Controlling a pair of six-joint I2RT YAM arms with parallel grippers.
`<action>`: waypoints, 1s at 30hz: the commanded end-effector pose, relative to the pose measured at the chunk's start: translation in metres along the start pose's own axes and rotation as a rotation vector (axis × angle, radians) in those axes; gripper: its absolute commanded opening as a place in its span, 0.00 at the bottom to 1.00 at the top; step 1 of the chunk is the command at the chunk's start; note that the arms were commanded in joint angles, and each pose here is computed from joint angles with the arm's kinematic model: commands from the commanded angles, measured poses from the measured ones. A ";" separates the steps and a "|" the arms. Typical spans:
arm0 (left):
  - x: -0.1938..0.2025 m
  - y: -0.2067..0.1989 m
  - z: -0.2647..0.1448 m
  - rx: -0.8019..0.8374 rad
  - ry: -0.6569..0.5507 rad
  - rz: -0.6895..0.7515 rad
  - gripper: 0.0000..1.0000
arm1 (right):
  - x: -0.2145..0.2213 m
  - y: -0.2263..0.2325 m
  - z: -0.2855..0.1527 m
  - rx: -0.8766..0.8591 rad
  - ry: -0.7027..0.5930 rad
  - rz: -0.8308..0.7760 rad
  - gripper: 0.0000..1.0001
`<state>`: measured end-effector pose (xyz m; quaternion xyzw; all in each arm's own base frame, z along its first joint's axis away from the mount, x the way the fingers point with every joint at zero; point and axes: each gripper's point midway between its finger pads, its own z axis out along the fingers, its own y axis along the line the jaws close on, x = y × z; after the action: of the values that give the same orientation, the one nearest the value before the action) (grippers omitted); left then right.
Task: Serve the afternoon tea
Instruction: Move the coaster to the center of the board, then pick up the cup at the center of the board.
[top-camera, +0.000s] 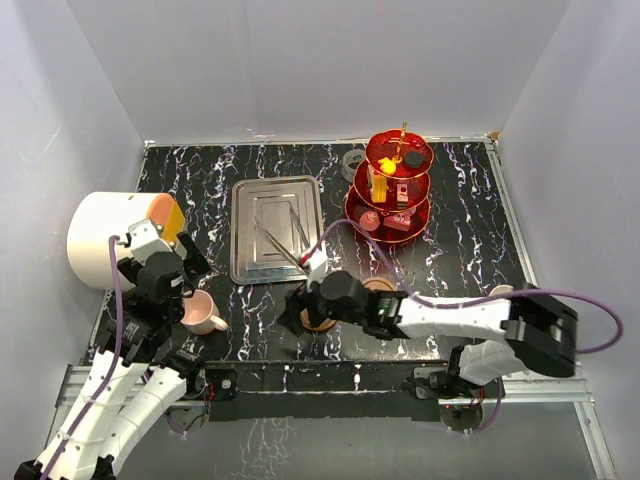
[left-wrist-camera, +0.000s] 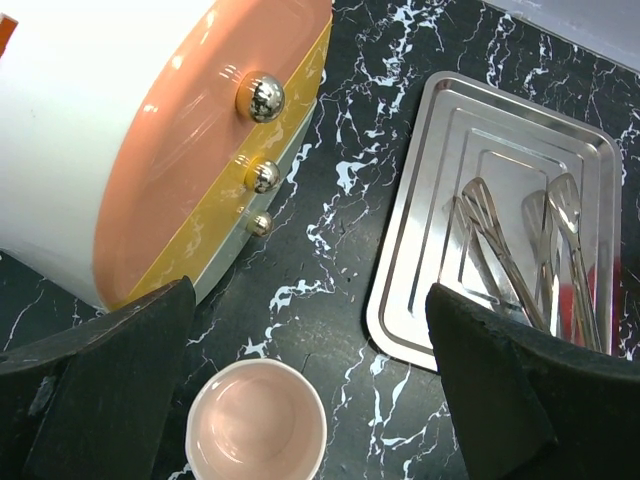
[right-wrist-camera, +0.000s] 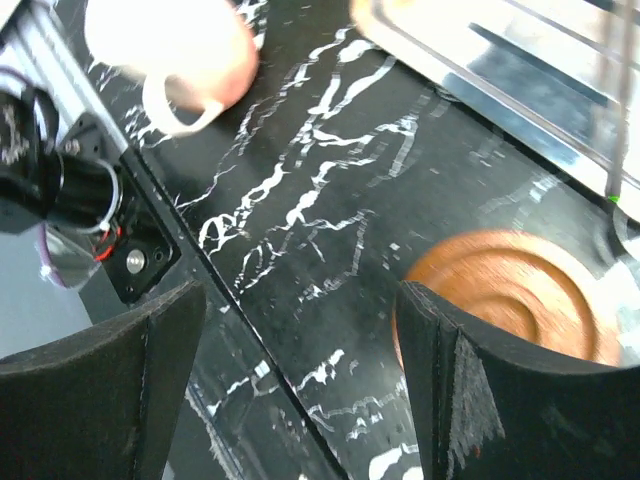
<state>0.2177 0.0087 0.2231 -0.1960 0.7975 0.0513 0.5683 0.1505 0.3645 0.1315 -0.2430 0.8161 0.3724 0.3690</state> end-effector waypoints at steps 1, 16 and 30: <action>-0.012 0.006 -0.003 -0.028 -0.041 -0.028 0.99 | -0.046 0.078 0.026 -0.221 -0.213 -0.248 0.75; -0.015 0.013 -0.005 -0.063 -0.054 -0.041 0.99 | -0.011 0.140 0.132 -0.220 -0.231 -0.416 0.70; -0.015 0.014 -0.005 -0.064 -0.055 -0.041 0.99 | -0.002 0.123 0.171 -0.130 -0.191 -0.445 0.62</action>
<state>0.2140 0.0184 0.2262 -0.2176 0.7860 0.0662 0.5748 0.1281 0.5538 0.0806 -0.4209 0.6966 0.3440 0.4683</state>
